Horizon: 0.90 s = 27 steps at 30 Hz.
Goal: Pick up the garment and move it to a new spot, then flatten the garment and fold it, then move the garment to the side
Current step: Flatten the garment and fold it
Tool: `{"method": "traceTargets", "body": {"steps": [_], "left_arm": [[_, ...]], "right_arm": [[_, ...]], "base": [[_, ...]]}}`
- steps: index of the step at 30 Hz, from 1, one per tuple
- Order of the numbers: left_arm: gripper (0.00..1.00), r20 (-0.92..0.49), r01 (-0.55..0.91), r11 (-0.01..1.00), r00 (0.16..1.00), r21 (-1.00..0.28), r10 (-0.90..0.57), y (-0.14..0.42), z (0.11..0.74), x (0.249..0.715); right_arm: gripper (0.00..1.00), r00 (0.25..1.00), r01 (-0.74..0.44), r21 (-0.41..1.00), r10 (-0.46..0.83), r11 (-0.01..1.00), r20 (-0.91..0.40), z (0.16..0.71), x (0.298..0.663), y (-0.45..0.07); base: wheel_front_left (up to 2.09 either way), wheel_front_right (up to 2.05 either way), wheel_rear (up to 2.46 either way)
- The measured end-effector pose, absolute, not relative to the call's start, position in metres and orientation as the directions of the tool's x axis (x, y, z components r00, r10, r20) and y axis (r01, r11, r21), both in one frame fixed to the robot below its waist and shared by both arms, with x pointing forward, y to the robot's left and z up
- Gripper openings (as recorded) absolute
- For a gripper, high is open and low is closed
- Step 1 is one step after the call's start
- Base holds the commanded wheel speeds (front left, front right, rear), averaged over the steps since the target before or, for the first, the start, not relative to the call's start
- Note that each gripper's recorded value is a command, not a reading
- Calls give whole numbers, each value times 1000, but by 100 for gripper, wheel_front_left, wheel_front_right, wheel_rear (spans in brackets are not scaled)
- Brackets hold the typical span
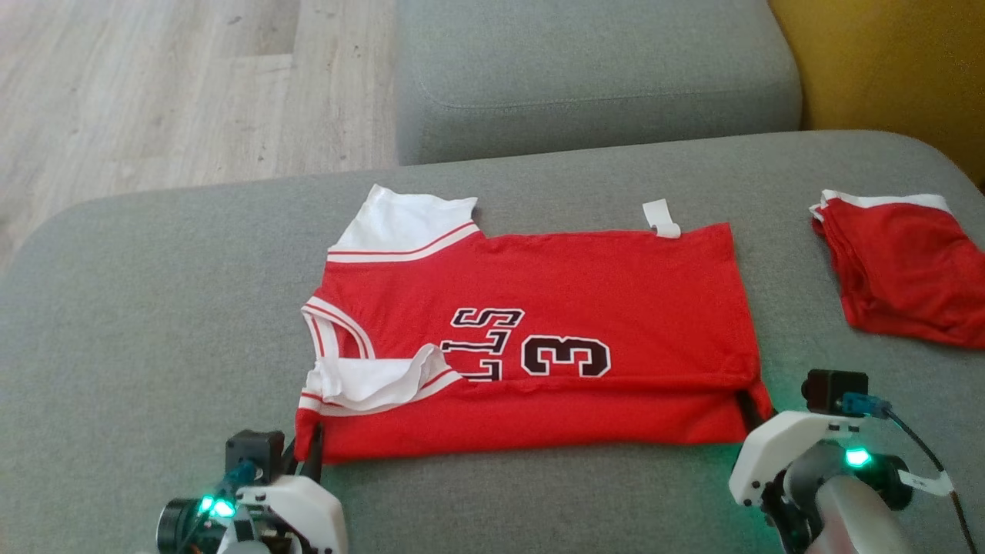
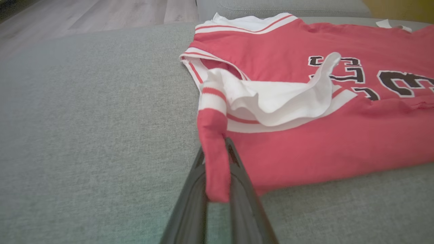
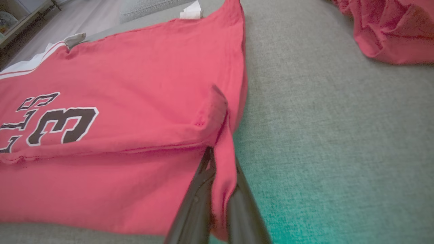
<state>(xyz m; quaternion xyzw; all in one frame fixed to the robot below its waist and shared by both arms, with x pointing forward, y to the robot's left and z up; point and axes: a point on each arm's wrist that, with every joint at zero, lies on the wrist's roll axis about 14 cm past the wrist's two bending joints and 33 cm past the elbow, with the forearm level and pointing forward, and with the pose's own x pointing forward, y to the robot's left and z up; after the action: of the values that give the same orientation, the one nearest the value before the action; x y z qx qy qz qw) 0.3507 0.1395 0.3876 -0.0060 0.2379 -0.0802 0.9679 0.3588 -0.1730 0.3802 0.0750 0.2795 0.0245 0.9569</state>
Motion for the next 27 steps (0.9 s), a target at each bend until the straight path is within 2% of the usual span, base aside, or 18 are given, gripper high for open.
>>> {"method": "traceTargets", "body": {"steps": [1, 2, 3, 4, 5, 8, 12, 15, 19, 27], "left_arm": [[0, -463, 155, 986, 871, -52, -162, 139, 387, 351], [0, -468, 158, 986, 868, -56, -165, 138, 387, 350], [23, -467, 161, 985, 868, -57, -169, 137, 387, 351], [72, -460, 164, 985, 871, -56, -171, 136, 389, 352], [100, -452, 160, 986, 877, -51, -166, 137, 391, 354], [100, -420, 143, 989, 896, -40, -146, 140, 399, 360], [100, -258, 129, 990, 956, -47, -137, 139, 433, 378], [100, -121, 117, 992, 985, -55, -123, 141, 464, 391], [100, 9, 130, 989, 992, -72, -129, 135, 498, 401], [100, 107, 159, 978, 984, -133, -146, 119, 525, 400]], "right_arm": [[3, 847, -4, 165, 91, 986, -524, 381, 358, -172], [82, 853, -7, 170, 95, 985, -513, 384, 359, -171], [100, 858, -8, 179, 99, 984, -505, 386, 360, -170], [100, 865, -10, 186, 102, 982, -491, 390, 361, -169], [100, 876, -12, 190, 102, 982, -470, 395, 363, -169], [100, 923, -22, 189, 93, 982, -373, 417, 373, -171], [100, 979, -43, 184, 79, 982, -188, 457, 387, -173], [100, 996, -63, 165, 73, 984, -59, 484, 391, -173], [100, 997, -58, 124, 53, 991, 50, 508, 393, -179], [100, 997, -65, 120, 61, 991, 37, 497, 380, -176]], "base": [[0, 0, 0], [0, 0, 0], [0, 0, 0], [0, 0, 0], [0, 0, 0], [0, 0, 0], [0, 0, 0], [0, 0, 0], [0, 0, 0], [0, 0, 0]]}}
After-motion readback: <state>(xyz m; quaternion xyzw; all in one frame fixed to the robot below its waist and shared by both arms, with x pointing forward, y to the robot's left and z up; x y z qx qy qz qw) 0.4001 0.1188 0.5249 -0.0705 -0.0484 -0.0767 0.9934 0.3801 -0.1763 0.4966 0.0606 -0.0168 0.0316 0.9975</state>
